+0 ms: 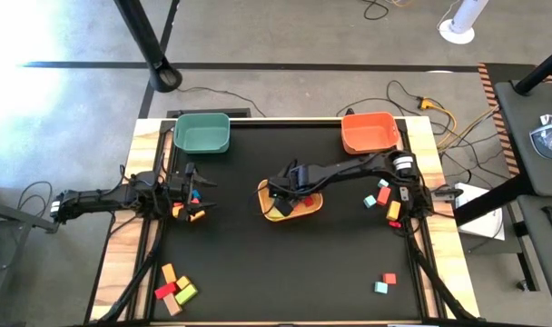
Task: Sort blocks by size
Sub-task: Put the red thin block into the yellow bin, then put the yellow thin block into the yellow bin
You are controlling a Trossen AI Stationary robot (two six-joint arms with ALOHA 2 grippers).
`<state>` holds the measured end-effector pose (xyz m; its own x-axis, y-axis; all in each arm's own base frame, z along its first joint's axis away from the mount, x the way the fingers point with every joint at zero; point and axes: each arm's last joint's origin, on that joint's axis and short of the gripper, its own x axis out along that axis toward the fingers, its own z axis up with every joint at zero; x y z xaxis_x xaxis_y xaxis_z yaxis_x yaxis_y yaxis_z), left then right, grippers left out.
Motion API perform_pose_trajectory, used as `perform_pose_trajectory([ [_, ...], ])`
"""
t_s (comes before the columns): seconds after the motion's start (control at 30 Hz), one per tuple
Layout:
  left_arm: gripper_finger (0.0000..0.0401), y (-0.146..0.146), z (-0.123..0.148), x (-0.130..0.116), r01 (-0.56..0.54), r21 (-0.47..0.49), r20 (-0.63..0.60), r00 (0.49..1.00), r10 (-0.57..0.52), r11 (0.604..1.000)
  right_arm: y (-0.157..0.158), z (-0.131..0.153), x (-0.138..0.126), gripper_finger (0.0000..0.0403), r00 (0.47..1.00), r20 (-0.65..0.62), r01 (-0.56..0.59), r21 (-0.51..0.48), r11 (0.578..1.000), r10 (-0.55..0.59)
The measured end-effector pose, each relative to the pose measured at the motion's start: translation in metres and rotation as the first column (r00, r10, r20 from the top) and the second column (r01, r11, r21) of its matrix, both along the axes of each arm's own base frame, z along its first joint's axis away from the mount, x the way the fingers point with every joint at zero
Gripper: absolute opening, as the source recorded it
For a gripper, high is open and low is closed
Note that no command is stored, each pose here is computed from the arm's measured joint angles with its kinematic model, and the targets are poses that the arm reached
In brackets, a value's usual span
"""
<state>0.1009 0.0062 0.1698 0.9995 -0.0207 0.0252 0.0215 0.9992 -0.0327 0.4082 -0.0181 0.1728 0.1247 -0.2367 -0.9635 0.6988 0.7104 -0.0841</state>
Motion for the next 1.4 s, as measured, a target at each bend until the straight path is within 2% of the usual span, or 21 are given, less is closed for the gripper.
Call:
perform_pose_trajectory([
  [0.13,0.0274,0.000,0.000,0.000,0.000,0.000,0.001,1.000,0.000,1.000,0.008,0.017,-0.004,0.0223,0.999,0.029,-0.045,-0.050,0.998,0.046],
  [0.27,0.0274,0.000,0.000,0.000,0.000,0.000,0.001,1.000,0.000,1.000,0.033,0.050,-0.012,0.0250,0.987,0.089,-0.109,-0.213,0.971,0.131],
  [0.43,0.0274,0.000,0.000,0.000,0.000,0.000,0.000,1.000,0.000,1.000,0.079,0.075,-0.027,0.0278,0.954,0.120,-0.202,-0.422,0.884,0.276],
  [0.57,0.0274,0.000,0.000,0.000,0.000,0.000,0.001,1.000,0.000,1.000,0.119,0.071,-0.034,0.0291,0.910,0.148,-0.268,-0.503,0.822,0.387],
  [0.7,0.0274,0.000,0.000,0.000,0.000,0.000,0.001,1.000,0.000,1.000,0.157,0.061,-0.042,0.0295,0.844,0.173,-0.332,-0.574,0.749,0.507],
  [0.87,0.0274,0.000,0.001,0.000,0.000,0.001,0.006,1.000,0.000,1.000,0.190,0.051,-0.048,0.0290,0.738,0.211,-0.405,-0.620,0.672,0.640],
  [0.93,0.0274,0.000,0.005,0.000,0.001,-0.008,0.047,0.999,0.000,1.000,0.198,0.048,-0.051,0.0288,0.709,0.211,-0.436,-0.619,0.653,0.673],
  [1.07,0.0274,0.000,0.013,-0.001,0.020,-0.112,0.136,0.991,-0.005,0.994,0.204,0.046,-0.055,0.0283,0.689,0.196,-0.468,-0.615,0.635,0.698],
  [1.23,0.0274,0.000,0.021,-0.002,0.031,-0.114,0.212,0.977,-0.007,0.993,0.203,0.046,-0.055,0.0274,0.693,0.195,-0.458,-0.624,0.633,0.694],
  [1.4,0.0274,-0.002,0.022,-0.002,0.100,-0.225,0.215,0.975,-0.050,0.969,0.218,0.046,-0.063,0.0261,0.674,0.220,-0.462,-0.619,0.635,0.705],
])
